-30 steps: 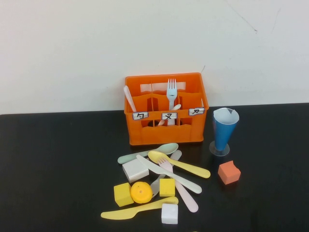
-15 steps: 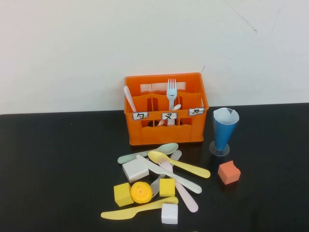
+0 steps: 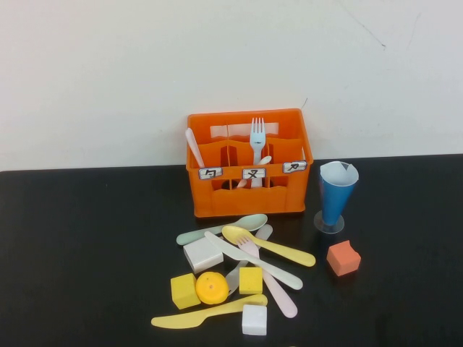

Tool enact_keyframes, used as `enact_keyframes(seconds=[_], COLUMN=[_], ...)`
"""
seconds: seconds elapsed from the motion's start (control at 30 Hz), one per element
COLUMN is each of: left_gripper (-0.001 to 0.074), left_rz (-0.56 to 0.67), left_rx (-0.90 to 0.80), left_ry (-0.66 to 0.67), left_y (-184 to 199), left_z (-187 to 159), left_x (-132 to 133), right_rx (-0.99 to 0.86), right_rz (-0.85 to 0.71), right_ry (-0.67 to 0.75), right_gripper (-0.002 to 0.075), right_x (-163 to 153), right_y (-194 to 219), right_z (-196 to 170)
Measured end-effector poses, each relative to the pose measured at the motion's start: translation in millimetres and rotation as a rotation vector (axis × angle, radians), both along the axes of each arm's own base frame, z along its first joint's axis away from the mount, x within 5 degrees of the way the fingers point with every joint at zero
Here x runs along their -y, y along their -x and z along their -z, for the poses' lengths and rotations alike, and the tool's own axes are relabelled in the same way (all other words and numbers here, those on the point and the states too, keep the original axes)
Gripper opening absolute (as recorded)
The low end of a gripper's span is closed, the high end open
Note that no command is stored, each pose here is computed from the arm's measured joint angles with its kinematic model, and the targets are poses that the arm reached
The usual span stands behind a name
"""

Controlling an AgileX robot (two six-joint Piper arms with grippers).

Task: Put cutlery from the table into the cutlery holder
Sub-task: Pick up the knife

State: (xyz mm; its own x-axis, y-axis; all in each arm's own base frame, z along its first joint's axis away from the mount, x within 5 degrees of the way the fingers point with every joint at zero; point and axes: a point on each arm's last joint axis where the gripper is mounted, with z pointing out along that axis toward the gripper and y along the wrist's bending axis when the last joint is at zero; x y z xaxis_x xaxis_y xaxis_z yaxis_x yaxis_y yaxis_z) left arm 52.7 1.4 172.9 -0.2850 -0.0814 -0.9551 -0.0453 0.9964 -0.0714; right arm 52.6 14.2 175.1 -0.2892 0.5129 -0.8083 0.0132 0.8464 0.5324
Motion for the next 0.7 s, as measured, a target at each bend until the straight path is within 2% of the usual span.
enact_keyframes(seconds=[0.13, 0.3, 0.5, 0.7], left_gripper=[-0.0001, -0.0001, -0.0001, -0.0001], left_rz=[-0.001, -0.001, -0.001, -0.001], left_rx=[0.0, 0.0, 0.0, 0.0], left_ry=[0.002, 0.002, 0.002, 0.002], left_y=[0.0, 0.0, 0.0, 0.0], left_z=[0.0, 0.0, 0.0, 0.0], left_x=[0.0, 0.0, 0.0, 0.0], right_rx=[0.017, 0.065, -0.056, -0.205], right_rz=[-0.041, -0.165, -0.45, -0.735], right_ry=[0.083, 0.292, 0.588, 0.757], right_gripper=[-0.0003, -0.0003, -0.0003, -0.0003], right_x=[-1.7, -8.0, -18.0, -21.5], right_y=[0.9, 8.3, -0.4, -45.1], right_z=[-4.8, -47.0, -103.0, -144.3])
